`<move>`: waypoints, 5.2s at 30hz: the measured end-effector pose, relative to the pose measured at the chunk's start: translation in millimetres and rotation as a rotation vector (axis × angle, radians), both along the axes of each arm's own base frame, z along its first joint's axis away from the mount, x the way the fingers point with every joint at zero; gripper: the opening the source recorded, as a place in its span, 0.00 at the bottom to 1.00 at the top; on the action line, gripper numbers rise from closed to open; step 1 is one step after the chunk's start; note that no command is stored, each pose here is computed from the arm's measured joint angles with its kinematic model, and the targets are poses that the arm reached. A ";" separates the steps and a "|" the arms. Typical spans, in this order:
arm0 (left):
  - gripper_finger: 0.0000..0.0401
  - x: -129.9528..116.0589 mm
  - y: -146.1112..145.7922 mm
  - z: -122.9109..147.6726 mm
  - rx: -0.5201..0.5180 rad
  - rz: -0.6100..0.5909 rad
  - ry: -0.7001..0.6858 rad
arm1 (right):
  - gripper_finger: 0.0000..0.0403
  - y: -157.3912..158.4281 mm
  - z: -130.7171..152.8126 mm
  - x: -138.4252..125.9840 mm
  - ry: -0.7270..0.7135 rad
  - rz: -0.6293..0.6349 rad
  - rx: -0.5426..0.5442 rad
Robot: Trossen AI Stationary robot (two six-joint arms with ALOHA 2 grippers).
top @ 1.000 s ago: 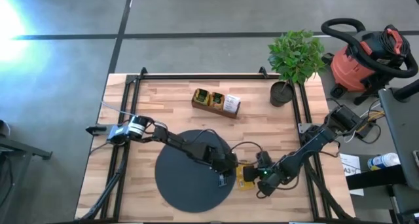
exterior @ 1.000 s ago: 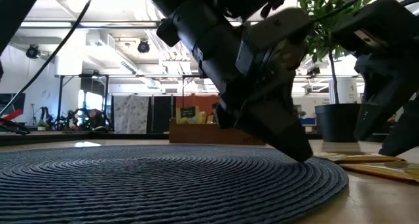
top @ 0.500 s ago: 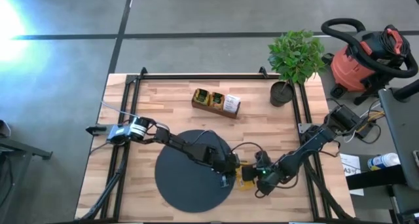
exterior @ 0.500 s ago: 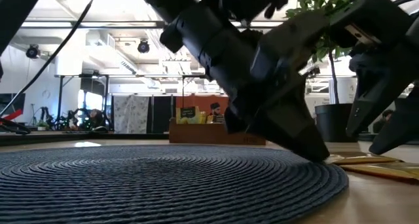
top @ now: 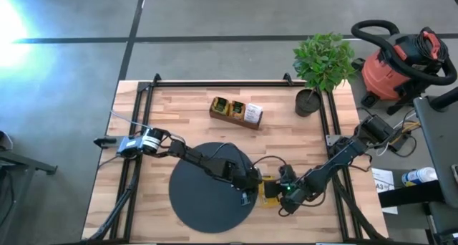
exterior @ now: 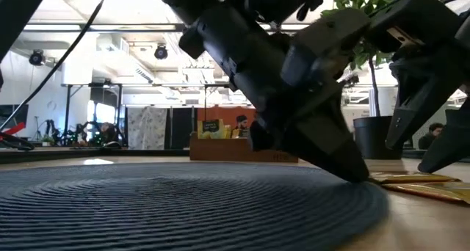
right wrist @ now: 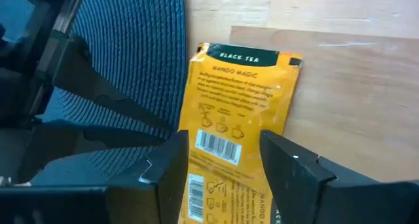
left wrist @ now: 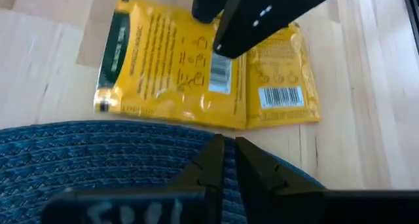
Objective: Pick & Place Tea
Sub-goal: Put the top orange tea bag into the middle section of the wooden organizer
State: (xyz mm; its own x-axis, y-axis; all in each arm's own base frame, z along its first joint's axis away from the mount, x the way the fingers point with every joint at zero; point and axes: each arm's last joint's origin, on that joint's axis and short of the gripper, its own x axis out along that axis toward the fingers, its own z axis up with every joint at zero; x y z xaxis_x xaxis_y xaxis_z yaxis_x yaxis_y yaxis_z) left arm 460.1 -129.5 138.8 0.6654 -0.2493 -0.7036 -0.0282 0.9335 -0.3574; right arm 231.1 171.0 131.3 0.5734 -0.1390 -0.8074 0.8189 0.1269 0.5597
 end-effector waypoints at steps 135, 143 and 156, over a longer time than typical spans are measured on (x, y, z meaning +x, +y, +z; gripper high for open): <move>0.10 -102.7 82.7 62.0 -1.193 0.958 -0.384 | 0.03 -21.8 68.5 80.5 1.186 1.064 -1.290; 0.10 -102.5 86.1 61.2 -1.168 0.988 -0.406 | 0.03 -20.9 70.9 81.8 1.175 1.059 -1.289; 0.10 -98.5 85.6 64.4 -1.169 1.021 -0.369 | 0.03 -20.5 71.8 82.3 1.173 1.063 -1.293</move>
